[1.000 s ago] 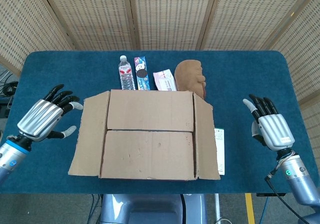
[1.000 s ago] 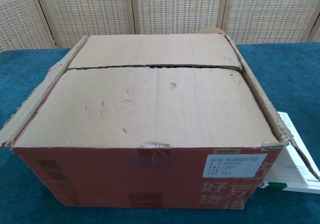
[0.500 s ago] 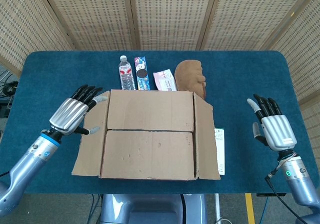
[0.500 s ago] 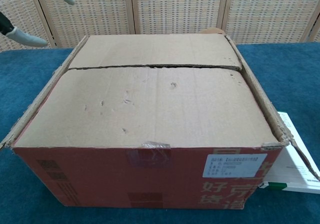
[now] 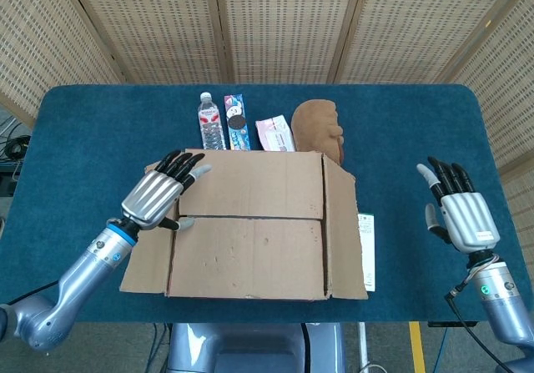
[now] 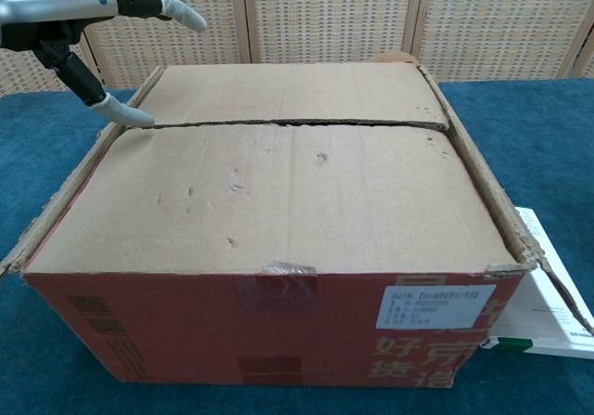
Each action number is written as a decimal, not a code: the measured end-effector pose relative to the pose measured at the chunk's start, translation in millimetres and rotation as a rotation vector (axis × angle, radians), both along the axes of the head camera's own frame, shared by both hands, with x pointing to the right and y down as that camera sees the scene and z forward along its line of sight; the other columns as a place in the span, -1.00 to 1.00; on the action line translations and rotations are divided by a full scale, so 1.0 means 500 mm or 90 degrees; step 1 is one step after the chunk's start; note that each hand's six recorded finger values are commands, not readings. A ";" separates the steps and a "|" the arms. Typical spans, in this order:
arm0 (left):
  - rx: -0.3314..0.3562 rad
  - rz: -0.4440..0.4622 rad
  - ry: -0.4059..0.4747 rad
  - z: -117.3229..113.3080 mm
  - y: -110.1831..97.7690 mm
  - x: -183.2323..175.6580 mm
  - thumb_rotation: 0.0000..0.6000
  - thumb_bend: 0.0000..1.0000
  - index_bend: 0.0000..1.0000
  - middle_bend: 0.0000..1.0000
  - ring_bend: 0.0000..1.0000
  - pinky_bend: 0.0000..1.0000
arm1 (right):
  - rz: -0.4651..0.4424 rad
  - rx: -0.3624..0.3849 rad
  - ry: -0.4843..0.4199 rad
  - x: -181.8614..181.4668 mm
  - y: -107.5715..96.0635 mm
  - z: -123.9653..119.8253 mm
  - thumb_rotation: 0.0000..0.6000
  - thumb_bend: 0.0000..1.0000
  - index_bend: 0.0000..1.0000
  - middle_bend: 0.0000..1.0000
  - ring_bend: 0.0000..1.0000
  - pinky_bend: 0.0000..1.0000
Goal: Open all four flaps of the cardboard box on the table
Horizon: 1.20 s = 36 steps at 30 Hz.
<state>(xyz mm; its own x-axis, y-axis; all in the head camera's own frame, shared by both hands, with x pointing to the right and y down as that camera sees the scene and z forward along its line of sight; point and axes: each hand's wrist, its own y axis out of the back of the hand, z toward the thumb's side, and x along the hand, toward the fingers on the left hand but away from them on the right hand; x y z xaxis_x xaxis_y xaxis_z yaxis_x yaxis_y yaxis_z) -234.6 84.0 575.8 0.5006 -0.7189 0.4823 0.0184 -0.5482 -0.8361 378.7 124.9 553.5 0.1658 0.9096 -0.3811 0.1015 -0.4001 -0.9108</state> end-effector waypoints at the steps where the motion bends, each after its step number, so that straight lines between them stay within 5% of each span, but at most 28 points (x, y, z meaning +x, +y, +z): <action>1: 0.002 0.001 -0.002 0.003 0.001 0.002 0.71 -0.77 -0.85 -1.00 -1.00 -1.00 | 0.001 0.000 0.000 0.001 0.000 0.000 1.00 0.40 -0.97 -1.00 -1.00 -1.00; 23: 0.044 -0.028 -0.019 0.055 -0.008 0.016 0.71 -0.75 -0.86 -1.00 -1.00 -1.00 | 0.020 -0.002 -0.008 0.023 0.003 0.000 1.00 0.41 -0.97 -1.00 -1.00 -1.00; 36: 0.079 -0.067 0.020 0.023 -0.040 0.010 0.70 -0.74 -0.86 -1.00 -1.00 -1.00 | 0.026 -0.002 -0.008 0.030 0.002 0.001 1.00 0.42 -0.97 -1.00 -1.00 -1.00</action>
